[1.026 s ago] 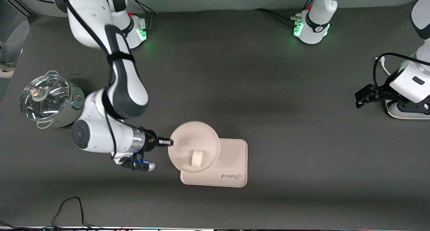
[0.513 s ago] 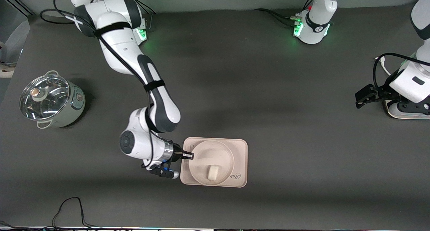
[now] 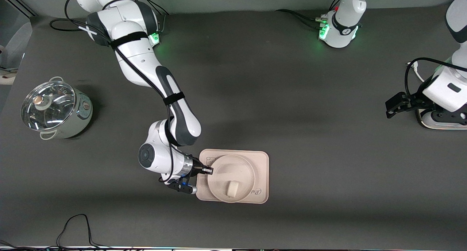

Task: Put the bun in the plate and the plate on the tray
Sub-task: 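Carry the plate with the right gripper onto the rabbit tray, then open the right gripper and release the plate on the tray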

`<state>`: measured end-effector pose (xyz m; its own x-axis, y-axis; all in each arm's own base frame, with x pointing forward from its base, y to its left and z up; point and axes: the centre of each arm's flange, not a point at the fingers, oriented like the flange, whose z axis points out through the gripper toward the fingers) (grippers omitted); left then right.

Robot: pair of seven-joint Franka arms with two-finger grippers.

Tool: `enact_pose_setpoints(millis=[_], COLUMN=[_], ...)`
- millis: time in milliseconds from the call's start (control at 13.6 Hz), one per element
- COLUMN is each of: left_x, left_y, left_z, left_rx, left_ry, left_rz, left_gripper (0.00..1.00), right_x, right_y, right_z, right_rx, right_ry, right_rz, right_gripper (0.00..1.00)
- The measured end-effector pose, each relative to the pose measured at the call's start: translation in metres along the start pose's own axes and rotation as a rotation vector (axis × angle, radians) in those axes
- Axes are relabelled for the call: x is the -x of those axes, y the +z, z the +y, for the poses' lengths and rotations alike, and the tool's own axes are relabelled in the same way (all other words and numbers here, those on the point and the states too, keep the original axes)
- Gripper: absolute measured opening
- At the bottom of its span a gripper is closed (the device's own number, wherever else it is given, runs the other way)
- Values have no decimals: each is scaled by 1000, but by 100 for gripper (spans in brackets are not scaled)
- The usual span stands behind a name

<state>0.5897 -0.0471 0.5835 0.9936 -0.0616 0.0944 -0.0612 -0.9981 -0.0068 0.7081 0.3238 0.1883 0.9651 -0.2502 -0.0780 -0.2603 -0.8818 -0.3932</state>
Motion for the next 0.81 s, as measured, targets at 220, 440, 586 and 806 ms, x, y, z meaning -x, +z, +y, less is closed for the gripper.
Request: enact_pose_setpoints(millis=[220,440,586,806], left_x=[0,0,0,0], left_y=[0,0,0,-1], left_z=[0,0,0,0], left_rx=[0,0,0,0], left_ry=[0,0,0,0], left_rz=[0,0,1,2], left_gripper=[100,100,100,100], right_x=[1,-3,-6,10], right_y=[-6,-33,-80,-203], right_z=[-10,-21,-27,-36], right_rx=[-15,-27,14,153], right_ry=[-12,-26,-61,-222], right_rz=[9,11,-13,-43], right_gripper=[45,78,98,100])
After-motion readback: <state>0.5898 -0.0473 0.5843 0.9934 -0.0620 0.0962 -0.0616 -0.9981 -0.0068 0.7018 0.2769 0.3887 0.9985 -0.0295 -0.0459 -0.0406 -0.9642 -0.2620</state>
